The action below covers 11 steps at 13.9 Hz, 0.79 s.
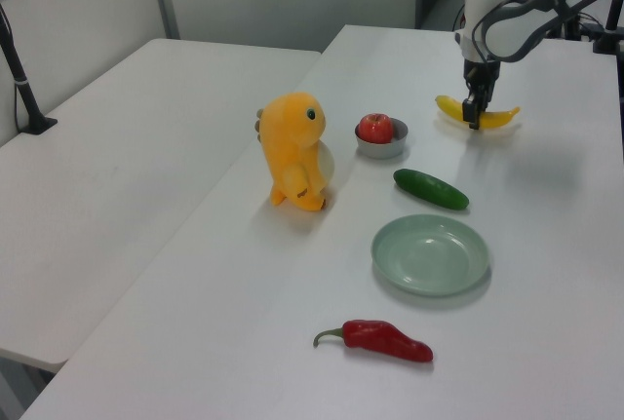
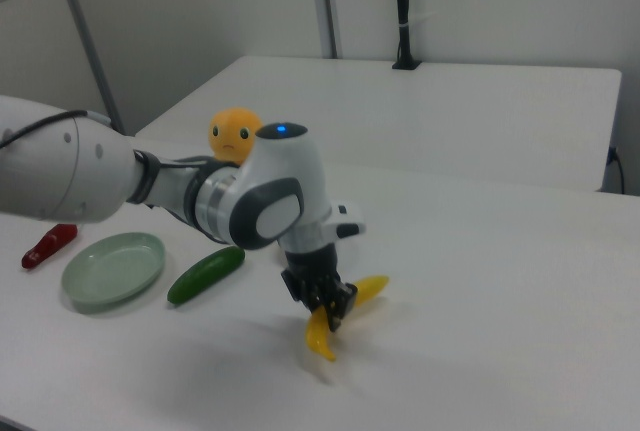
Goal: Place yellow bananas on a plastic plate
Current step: 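Carry the banana past the cucumber to above the green plate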
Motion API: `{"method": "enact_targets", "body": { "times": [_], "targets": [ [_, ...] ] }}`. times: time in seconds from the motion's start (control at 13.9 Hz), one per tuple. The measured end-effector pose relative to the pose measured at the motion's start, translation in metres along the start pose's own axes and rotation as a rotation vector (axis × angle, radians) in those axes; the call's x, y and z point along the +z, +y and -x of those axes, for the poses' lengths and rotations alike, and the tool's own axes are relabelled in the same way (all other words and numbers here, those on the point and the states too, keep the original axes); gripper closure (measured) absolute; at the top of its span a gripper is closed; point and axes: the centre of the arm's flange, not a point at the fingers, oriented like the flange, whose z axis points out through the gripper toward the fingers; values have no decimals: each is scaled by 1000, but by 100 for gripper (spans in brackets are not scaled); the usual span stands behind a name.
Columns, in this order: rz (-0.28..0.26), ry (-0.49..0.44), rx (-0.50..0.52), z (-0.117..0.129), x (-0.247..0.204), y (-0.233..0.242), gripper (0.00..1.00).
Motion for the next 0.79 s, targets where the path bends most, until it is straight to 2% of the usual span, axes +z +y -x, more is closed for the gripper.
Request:
{"method": "enact_targets", "body": {
  "times": [0.14, 0.29, 0.36, 0.5, 0.79],
  "targets": [
    [-13, 8, -2, -8, -25, -29, 69],
    [-57, 11, -20, -6, -60, -74, 69],
    [-81, -3, -43, 0, -77, -105, 69],
    [-93, -14, -84, 18, -115, -173, 69],
    [-132, -16, -159, 51, -149, -262, 69]
  ]
}}
